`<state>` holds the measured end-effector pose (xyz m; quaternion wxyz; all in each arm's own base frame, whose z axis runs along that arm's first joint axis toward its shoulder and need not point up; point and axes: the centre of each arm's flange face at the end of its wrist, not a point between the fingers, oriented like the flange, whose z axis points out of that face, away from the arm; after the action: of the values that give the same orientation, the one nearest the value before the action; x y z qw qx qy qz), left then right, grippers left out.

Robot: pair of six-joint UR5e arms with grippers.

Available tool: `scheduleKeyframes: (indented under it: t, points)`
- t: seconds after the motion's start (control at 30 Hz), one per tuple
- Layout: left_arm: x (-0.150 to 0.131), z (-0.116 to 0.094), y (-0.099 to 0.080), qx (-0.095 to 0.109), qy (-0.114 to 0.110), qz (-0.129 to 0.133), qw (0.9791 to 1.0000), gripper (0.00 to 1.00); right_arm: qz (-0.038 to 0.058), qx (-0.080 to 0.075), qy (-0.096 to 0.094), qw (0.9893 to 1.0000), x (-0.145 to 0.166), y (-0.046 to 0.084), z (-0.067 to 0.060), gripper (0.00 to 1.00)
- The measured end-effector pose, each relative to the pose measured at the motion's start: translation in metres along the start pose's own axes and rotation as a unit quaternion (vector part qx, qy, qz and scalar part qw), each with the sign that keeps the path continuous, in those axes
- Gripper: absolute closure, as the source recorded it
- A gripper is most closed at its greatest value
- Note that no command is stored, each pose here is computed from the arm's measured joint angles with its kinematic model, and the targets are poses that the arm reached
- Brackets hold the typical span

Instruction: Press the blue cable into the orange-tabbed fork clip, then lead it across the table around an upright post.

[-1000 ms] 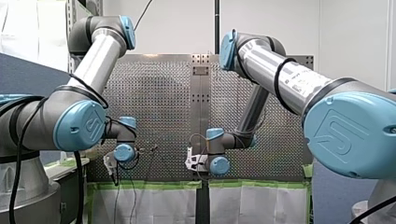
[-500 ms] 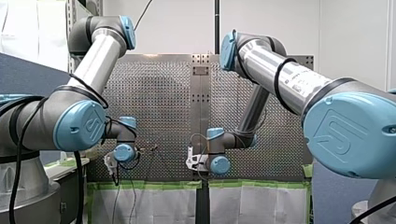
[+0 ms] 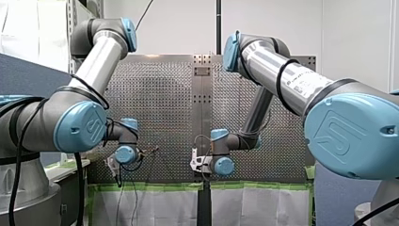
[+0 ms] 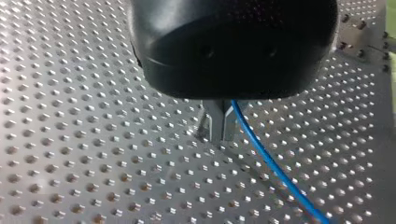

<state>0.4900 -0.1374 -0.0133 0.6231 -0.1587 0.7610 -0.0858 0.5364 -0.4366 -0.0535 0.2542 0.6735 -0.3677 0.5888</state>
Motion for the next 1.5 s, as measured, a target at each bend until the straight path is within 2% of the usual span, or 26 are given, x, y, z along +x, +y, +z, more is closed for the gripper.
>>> scheduleKeyframes:
  t: [0.3,0.6,0.93,1.2,1.5]
  points:
    - [0.021,0.025,0.013,-0.018,0.017,0.001,0.9997,1.00,-0.0032,-0.003,-0.007,1.0000,-0.001,0.003,-0.001,0.98]
    - [0.018,0.037,0.017,-0.020,0.021,0.000,0.9996,1.00,-0.0047,-0.005,-0.005,1.0000,0.001,0.005,0.002,0.98]
    - [-0.018,0.043,0.008,-0.011,-0.009,-0.011,0.9998,1.00,-0.0039,-0.009,0.000,1.0000,0.005,0.011,0.006,0.98]
    - [-0.025,0.047,0.006,0.000,-0.022,-0.025,0.9995,1.00,-0.0029,-0.014,0.001,0.9999,0.009,0.018,0.010,0.98]
    - [-0.029,0.051,0.005,0.012,-0.040,-0.043,0.9982,1.00,0.0007,-0.034,0.000,0.9994,0.021,0.045,0.022,0.98]
